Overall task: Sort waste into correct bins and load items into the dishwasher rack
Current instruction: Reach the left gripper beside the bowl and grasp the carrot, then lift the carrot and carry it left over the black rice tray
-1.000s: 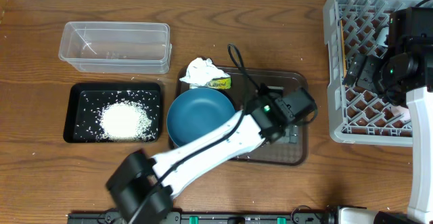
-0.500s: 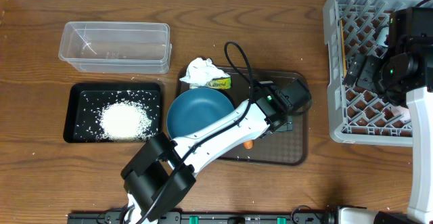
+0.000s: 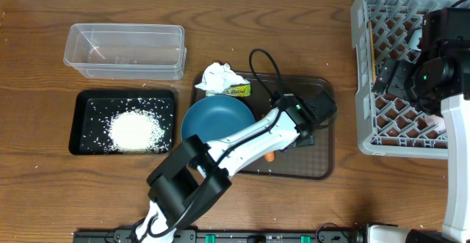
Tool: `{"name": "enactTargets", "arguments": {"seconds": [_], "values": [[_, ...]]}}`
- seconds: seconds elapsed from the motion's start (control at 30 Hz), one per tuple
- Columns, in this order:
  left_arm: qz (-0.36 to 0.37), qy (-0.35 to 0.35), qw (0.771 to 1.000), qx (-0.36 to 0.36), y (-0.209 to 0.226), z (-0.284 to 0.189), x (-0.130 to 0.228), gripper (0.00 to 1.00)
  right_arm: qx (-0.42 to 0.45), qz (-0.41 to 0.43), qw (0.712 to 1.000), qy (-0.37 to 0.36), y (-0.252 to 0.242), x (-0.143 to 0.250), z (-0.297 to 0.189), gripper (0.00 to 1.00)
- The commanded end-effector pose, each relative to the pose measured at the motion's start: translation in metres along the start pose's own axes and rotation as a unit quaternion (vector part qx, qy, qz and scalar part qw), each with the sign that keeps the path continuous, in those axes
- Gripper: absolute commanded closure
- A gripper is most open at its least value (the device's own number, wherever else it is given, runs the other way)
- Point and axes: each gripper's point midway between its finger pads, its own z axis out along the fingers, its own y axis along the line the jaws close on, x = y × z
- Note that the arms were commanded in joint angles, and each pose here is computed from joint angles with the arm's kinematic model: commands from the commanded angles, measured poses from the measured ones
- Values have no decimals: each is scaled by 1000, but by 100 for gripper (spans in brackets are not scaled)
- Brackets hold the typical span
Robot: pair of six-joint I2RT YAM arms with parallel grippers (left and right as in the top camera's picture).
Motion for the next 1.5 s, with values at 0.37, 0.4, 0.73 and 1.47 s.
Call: {"name": "enactTargets", "arguments": {"seconds": [0.37, 0.4, 0.73, 1.47], "values": [[-10, 1, 999, -35, 8, 20, 4, 6, 3, 10, 1000, 4, -3, 0, 3, 1], [-9, 2, 999, -37, 8, 21, 5, 6, 3, 10, 1000, 4, -3, 0, 3, 1], [-3, 0, 999, -46, 10, 27, 8, 6, 3, 10, 1000, 4, -3, 0, 3, 1], [-4, 2, 998, -63, 4, 46, 26, 10, 3, 10, 1000, 4, -3, 0, 3, 1]]}}
